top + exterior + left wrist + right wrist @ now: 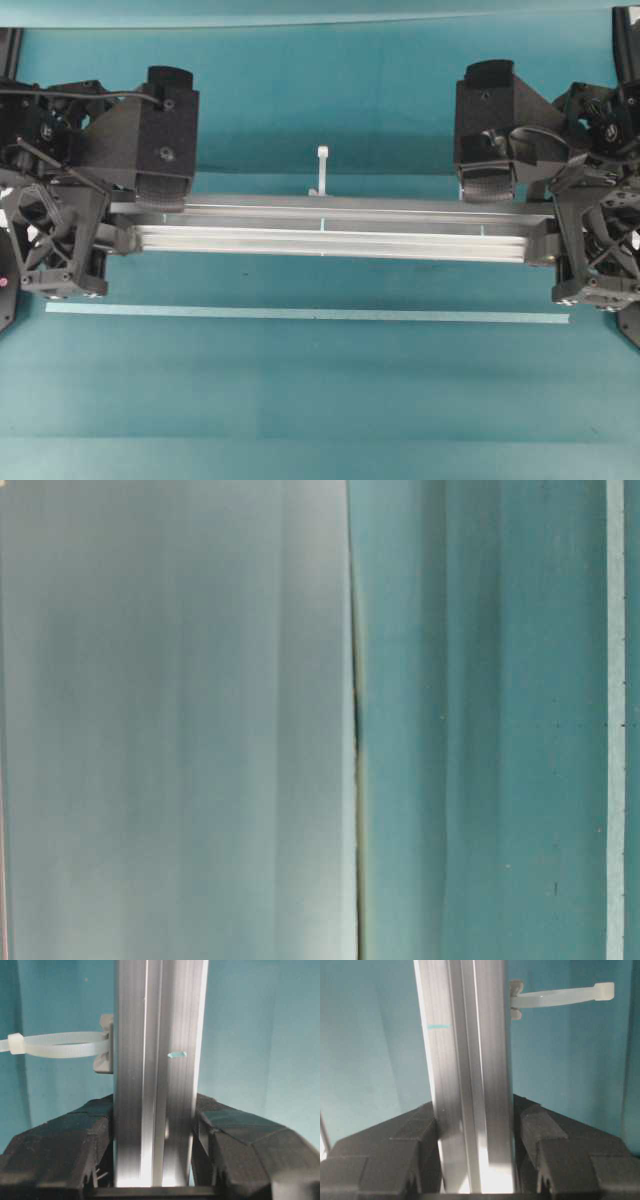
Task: Lift the large metal rail with both hands.
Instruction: 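Hold the rail raised above the table with both grippers, then lower the rail back down onto the table with both grippers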
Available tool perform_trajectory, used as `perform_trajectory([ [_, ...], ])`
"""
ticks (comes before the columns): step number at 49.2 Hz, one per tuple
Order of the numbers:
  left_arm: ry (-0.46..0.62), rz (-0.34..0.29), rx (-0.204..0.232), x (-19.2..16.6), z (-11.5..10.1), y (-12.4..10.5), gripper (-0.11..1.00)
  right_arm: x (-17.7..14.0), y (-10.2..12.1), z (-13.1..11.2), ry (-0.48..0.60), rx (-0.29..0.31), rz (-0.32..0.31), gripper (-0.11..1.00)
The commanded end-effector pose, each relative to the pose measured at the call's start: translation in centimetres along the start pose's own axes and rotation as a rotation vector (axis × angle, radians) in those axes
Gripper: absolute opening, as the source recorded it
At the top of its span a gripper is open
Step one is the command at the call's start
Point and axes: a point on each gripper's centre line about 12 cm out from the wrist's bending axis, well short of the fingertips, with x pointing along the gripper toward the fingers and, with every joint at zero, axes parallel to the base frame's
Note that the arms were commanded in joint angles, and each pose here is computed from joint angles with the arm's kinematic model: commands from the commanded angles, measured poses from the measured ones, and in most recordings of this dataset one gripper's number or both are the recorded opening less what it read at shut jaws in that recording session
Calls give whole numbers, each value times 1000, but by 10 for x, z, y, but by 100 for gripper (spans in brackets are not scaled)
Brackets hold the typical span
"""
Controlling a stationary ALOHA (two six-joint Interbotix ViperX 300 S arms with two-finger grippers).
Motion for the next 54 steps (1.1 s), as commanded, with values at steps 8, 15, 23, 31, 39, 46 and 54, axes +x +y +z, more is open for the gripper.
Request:
perform_trajectory([
  [8, -75, 5, -8, -12, 8, 3, 36, 6, -3, -2, 2, 28, -1, 38],
  [15, -72, 4, -14, 2, 4, 3, 36, 25, -6, -11, 48, 33, -6, 38],
  [23, -86, 8, -20, 27, -2, 6, 36, 39, -7, -14, 16, 31, -3, 38],
  [31, -84, 11, -29, 57, -13, 9, 36, 63, -10, -16, -5, 36, -2, 38],
  [39, -78, 14, -36, 80, -22, 12, 36, 91, -13, -23, 11, 47, -5, 38],
  [46, -81, 18, -45, 94, -31, 15, 36, 106, -15, -26, 8, 50, -9, 38],
  [54, -80, 18, -45, 113, -39, 15, 36, 132, -18, -30, 1, 51, -12, 38],
])
